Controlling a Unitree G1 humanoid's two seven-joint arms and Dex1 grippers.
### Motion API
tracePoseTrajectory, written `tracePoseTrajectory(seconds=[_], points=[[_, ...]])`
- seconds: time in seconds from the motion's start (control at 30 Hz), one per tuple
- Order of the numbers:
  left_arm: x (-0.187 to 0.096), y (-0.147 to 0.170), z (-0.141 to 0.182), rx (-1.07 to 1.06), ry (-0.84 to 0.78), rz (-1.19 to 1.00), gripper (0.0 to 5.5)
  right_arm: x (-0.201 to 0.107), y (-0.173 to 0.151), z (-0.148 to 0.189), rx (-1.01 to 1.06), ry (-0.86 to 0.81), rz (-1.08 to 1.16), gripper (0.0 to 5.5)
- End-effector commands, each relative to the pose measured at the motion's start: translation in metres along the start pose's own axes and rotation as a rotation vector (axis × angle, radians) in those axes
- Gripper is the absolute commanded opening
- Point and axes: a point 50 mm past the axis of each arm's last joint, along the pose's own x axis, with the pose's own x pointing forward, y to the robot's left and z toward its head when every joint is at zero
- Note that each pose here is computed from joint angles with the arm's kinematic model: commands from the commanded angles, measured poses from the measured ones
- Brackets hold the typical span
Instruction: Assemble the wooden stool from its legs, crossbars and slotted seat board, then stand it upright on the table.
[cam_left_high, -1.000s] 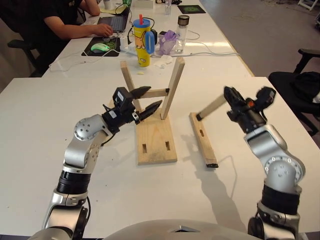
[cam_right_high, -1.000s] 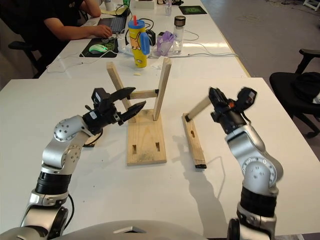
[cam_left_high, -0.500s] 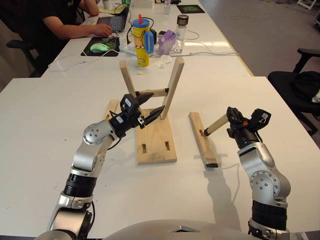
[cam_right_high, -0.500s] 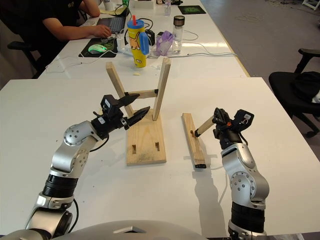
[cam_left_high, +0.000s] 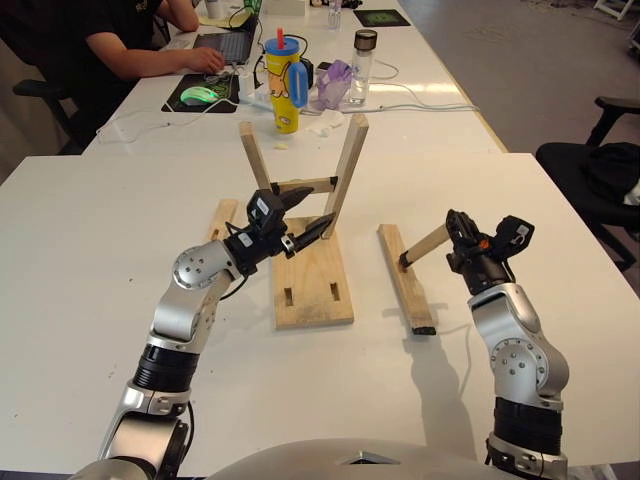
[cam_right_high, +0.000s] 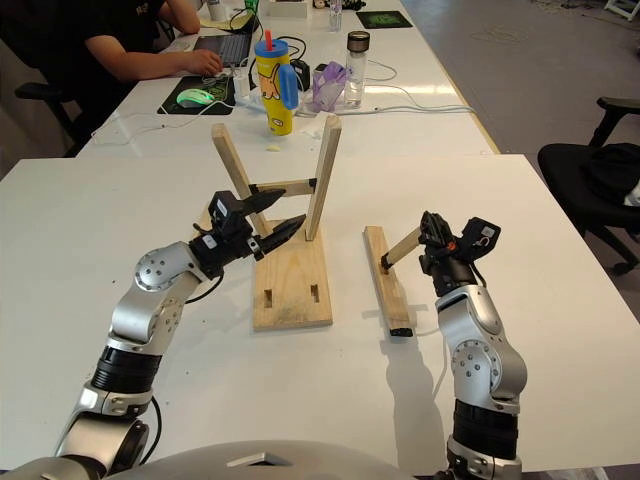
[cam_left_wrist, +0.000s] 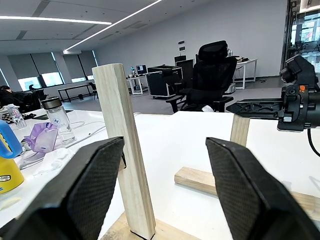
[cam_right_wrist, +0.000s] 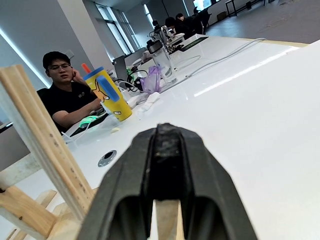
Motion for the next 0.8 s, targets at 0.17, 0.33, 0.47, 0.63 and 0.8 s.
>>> tracePoseTrajectory(seconds=[0.17,0.33,0.47,0.63,0.8], points=[[0.003,0.003,0.002,0.025,0.007,-0.005,3.02,0.002,-0.005,-0.005,-0.02,0.007,-0.014,0.45],[0.002,0.003,0.002,0.03,0.005,0.002,3.02,0.002,-0.004,-0.013,-0.104,0.039,-0.027,0.44],[0.004,0.004,0.003,0.037,0.001,0.016,3.02,0.002,0.001,-0.035,-0.266,0.117,-0.029,0.44],[0.005,0.003,0.005,0.04,-0.009,0.037,3.02,-0.004,0.0,-0.059,-0.385,0.205,-0.062,0.44],[0.007,-0.003,0.003,0.033,-0.008,0.037,3.02,-0.009,-0.003,-0.076,-0.473,0.253,-0.061,0.44]])
